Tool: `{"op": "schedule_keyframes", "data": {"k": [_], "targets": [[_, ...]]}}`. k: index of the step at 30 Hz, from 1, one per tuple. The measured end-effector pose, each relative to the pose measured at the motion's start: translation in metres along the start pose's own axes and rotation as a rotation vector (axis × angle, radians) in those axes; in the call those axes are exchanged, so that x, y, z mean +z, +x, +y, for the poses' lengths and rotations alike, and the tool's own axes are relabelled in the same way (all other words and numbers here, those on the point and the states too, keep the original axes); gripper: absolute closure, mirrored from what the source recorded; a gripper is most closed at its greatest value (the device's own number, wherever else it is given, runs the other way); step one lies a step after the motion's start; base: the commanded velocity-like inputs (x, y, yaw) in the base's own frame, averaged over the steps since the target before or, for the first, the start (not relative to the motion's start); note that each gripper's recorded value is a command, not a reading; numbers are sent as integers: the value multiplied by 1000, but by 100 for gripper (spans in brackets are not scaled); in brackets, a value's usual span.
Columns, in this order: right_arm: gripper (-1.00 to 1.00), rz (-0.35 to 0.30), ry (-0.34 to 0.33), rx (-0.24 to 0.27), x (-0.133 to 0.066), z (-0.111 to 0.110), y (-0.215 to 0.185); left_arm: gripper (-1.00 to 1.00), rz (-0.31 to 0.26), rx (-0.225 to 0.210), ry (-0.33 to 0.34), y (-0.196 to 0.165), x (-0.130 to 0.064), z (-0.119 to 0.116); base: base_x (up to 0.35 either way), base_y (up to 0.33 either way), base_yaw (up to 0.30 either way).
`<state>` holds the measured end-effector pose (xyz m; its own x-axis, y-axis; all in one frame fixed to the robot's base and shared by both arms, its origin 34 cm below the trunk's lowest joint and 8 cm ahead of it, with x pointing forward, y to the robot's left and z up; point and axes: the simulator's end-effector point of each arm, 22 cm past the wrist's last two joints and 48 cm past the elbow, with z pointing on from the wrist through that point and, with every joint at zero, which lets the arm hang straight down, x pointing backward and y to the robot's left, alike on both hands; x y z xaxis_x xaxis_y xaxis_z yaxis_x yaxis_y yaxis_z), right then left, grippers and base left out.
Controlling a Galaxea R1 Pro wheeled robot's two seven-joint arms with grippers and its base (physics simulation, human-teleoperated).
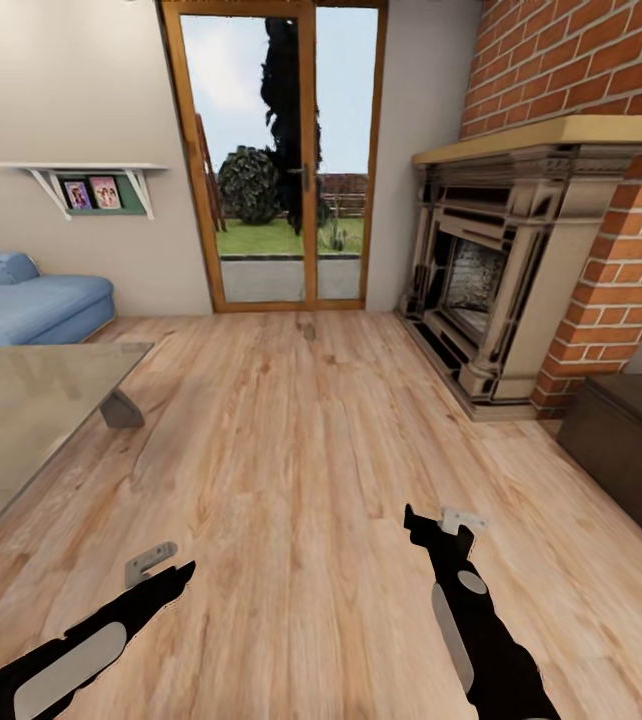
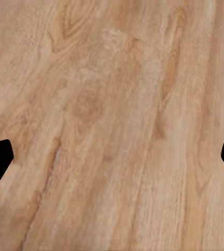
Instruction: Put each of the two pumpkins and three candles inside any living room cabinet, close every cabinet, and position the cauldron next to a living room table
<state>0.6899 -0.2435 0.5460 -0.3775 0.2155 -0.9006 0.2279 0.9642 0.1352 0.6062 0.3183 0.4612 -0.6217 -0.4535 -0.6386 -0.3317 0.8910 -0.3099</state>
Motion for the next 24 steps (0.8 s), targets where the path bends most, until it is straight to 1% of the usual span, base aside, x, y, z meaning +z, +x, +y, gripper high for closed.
{"op": "schedule_keyframes", "data": {"k": [8, 15, 24], "targets": [[-100, -12, -2, 1, -2, 1, -6, -100, -8, 1, 5, -4, -3, -2, 262, 220, 0], [-100, -17, -2, 1, -3, 1, -9, -100, -11, 0, 7, -5, -4, -3, 283, 176, 0], [-100, -19, 0, -2, -3, -1, -9, -100, -6, 2, 10, -2, -4, -5, 329, 26, 0]]}}
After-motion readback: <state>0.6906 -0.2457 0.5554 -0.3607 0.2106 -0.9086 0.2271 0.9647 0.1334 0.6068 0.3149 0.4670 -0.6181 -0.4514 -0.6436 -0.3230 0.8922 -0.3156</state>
